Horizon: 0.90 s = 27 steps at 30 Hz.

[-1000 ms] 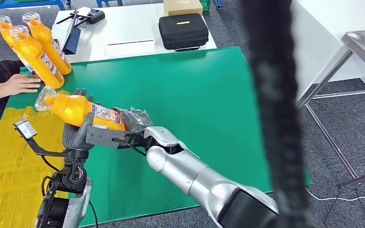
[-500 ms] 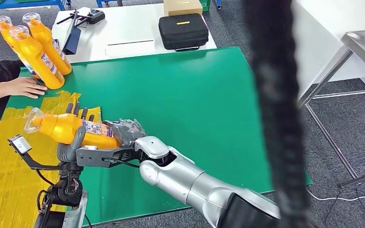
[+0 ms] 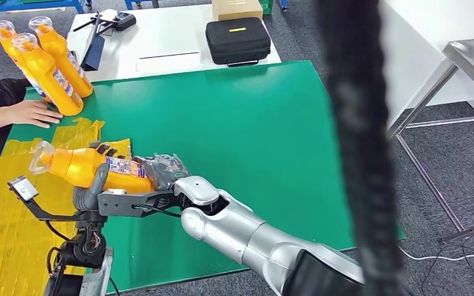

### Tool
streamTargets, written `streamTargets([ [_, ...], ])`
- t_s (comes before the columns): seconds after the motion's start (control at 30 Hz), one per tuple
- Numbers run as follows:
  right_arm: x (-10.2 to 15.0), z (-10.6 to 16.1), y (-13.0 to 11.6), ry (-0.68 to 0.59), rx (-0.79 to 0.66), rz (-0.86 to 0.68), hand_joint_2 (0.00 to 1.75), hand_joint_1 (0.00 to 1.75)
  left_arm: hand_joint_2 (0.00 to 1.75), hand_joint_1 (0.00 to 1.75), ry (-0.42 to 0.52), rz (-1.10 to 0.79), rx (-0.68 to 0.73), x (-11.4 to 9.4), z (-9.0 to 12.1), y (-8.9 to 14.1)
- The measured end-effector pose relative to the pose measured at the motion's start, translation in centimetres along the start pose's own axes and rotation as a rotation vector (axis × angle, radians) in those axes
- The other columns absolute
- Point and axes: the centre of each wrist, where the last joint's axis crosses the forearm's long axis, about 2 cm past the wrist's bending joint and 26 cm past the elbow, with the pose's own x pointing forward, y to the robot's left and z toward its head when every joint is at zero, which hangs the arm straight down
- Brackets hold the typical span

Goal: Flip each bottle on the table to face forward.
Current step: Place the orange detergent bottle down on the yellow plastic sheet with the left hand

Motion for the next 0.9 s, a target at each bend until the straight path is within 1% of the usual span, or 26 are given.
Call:
streamTargets([
  [0.07, 0.0, 0.0, 0.0, 0.001, 0.001, -0.003, 1.75, 1.71, 1.75, 1.75, -0.001, 0.003, 0.000, 0.0, 0.0, 0.0],
  [0.1, 0.0, 0.0, 0.0, 0.002, 0.001, -0.005, 1.75, 1.34, 1.75, 1.75, -0.001, 0.004, 0.001, 0.1, 0.0, 0.1],
  [0.17, 0.0, 0.0, 0.0, 0.003, 0.002, -0.010, 0.87, 0.47, 1.75, 1.75, -0.004, 0.007, 0.001, 0.1, 0.0, 0.1],
  [0.2, 0.0, 0.0, 0.0, 0.001, 0.003, -0.014, 0.44, 0.06, 1.75, 1.75, -0.006, 0.007, 0.000, 0.2, -0.1, 0.1],
  [0.23, 0.0, 0.0, 0.1, -0.003, 0.002, -0.020, 0.00, 0.00, 1.75, 1.75, -0.008, 0.008, -0.002, 0.2, -0.1, 0.2],
  [0.43, -1.0, 0.1, 0.1, -0.052, -0.018, -0.112, 0.00, 0.00, 1.75, 1.75, -0.020, 0.008, -0.020, 0.6, -0.7, 0.0],
  [0.6, -3.2, 0.2, -0.6, -0.141, -0.114, -0.273, 0.00, 0.00, 1.75, 1.75, -0.082, -0.038, -0.053, 1.5, -1.4, -0.7],
  [0.77, -5.1, 0.8, -0.9, -0.110, -0.162, -0.360, 0.00, 0.00, 1.75, 1.75, -0.130, -0.062, -0.072, 2.3, -2.0, -1.2],
  [0.83, -5.4, 1.0, -0.9, -0.114, -0.200, -0.395, 0.00, 0.00, 1.75, 1.75, -0.156, -0.125, -0.049, 2.5, -2.1, -1.3],
  [0.9, -6.0, 1.6, -1.1, -0.129, -0.265, -0.452, 0.00, 0.00, 1.75, 1.75, -0.210, -0.272, -0.001, 3.0, -2.2, -1.2],
])
